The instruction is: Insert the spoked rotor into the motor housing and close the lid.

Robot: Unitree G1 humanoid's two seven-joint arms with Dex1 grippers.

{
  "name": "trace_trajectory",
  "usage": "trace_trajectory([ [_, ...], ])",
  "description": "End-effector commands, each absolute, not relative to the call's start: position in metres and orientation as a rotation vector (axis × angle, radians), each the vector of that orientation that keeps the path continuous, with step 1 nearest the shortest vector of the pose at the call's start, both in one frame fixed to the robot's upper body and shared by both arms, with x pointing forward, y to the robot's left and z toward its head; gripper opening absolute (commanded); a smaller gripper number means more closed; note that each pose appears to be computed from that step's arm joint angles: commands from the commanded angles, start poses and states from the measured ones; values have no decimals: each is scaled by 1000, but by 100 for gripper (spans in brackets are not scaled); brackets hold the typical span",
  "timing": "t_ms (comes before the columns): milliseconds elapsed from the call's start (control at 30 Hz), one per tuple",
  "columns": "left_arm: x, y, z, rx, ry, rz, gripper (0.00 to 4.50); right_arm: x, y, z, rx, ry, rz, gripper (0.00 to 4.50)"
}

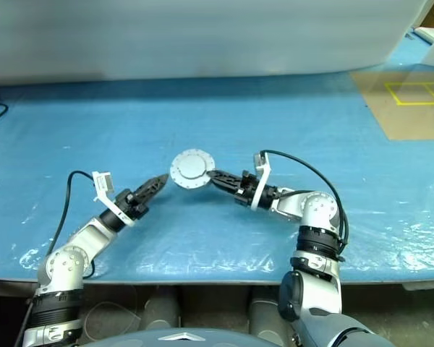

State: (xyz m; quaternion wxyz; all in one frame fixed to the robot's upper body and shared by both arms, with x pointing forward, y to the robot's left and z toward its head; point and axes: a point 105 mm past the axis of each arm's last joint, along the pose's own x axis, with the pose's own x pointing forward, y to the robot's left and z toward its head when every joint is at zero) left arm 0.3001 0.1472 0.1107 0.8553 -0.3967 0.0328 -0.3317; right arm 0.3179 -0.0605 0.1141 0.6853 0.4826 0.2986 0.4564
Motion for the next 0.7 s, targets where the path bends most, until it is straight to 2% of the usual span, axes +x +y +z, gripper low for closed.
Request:
trace_trajectory([
  [33,303,147,133,-905,13,-717,432,316,-57,138,1117,579,1112,108],
  [67,305,145,132,-929,33,-707,443,316,-56,138,1117,580,1113,108],
  [233,307,138,122,-971,144,-721,443,314,-54,137,1114,585,1117,108],
  [333,308,128,106,-912,284,-704,443,312,-52,140,1106,580,1140,108],
  [533,310,117,118,-965,266,-760,443,308,-46,138,1085,602,1157,108],
  [633,312,114,123,-1010,260,-775,391,306,-44,134,1068,618,1155,108],
  [700,312,113,126,-1026,259,-796,329,305,-44,134,1065,617,1157,108],
])
